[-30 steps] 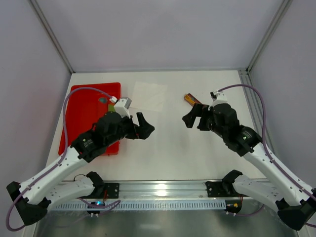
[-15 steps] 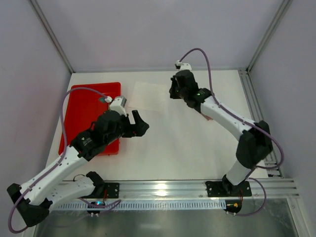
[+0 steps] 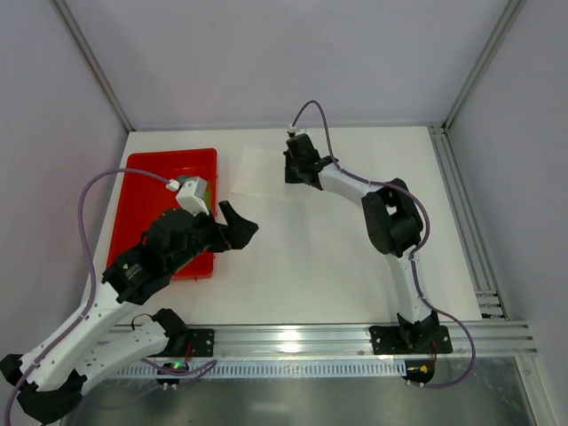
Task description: Place the utensils on the paper napkin and roll it up
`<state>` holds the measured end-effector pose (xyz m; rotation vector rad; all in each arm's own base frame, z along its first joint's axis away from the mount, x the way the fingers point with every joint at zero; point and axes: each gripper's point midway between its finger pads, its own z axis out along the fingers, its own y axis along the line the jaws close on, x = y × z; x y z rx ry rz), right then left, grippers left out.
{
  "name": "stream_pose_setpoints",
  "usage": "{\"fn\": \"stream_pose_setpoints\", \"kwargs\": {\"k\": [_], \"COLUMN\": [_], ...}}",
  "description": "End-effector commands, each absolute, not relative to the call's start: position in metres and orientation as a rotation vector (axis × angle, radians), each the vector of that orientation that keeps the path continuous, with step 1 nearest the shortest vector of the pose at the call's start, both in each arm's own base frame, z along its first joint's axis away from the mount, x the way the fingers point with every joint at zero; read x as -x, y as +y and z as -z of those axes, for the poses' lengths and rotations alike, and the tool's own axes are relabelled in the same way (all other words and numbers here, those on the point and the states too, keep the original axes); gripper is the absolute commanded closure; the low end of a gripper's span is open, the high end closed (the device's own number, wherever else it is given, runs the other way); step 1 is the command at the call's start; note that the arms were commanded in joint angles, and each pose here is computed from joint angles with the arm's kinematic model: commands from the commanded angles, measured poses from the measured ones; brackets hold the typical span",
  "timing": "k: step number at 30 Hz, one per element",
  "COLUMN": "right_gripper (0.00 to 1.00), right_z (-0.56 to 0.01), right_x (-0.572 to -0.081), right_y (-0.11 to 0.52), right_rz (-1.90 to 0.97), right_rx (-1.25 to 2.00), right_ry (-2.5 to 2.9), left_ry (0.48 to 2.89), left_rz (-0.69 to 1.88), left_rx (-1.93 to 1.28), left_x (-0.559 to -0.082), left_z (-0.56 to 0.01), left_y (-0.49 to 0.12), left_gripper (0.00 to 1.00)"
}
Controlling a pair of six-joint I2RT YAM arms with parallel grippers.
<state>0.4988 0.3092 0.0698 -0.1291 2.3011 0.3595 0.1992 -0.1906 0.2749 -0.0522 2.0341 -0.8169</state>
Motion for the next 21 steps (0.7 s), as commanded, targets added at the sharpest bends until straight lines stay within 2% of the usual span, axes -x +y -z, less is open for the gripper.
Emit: {"fn": "stream_pose_setpoints", "kwargs": {"k": [1, 12, 21], "right_gripper": [0.96, 0.96, 0.96], "right_z": [-0.101, -0.053, -0.038], "right_x": [-0.517, -0.492, -0.458], "right_y": [0.332, 0.325, 0.305], "right_rz": [-0.508, -0.525, -0.488], "right_rx": [0.111, 0.096, 0.066], "right_ry": [2.19, 2.285, 2.326], "left_ry": [2.039, 2.047, 2.054], "left_rz": [0.789, 0.749, 0.684], "left_rx": [0.069, 0.079, 0.091], "left_x": [-0.201, -0.208, -0.218], "left_z": [-0.273, -0.267, -0.262], "left_y": [-0.187, -0.186, -0.183], "left_gripper": [0.04, 0.03, 0.01]}}
